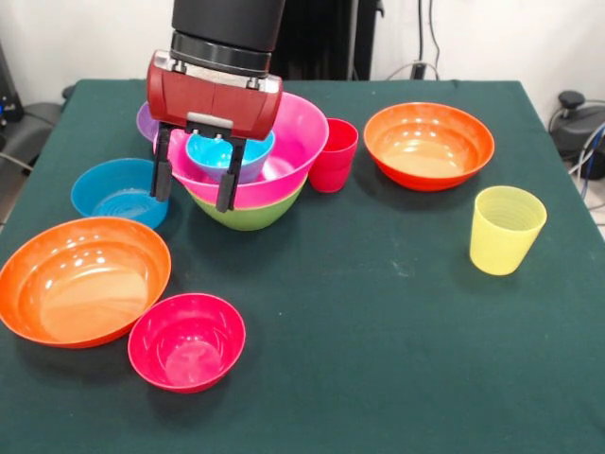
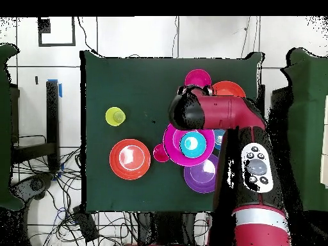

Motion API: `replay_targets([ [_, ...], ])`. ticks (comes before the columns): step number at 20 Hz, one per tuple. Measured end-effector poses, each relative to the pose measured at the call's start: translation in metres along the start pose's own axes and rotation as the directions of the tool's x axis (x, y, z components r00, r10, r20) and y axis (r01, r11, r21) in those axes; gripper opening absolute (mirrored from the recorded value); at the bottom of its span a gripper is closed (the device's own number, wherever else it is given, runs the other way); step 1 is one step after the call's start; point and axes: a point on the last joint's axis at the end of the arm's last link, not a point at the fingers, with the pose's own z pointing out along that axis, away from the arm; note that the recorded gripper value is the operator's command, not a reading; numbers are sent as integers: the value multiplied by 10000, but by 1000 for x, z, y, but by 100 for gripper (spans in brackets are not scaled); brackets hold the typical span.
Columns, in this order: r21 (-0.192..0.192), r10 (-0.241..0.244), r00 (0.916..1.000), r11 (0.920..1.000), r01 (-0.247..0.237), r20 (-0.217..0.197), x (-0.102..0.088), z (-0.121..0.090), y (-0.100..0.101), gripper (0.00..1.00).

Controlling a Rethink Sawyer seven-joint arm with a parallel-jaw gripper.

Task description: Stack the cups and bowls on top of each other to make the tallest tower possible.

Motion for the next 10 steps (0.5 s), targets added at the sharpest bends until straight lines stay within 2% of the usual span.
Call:
replay_targets([
  [5,-25,-26,10000,10000,26,-91,-9,-5,9,100],
  [10,-72,-137,9999,9999,137,36,-19,-10,25,100],
])
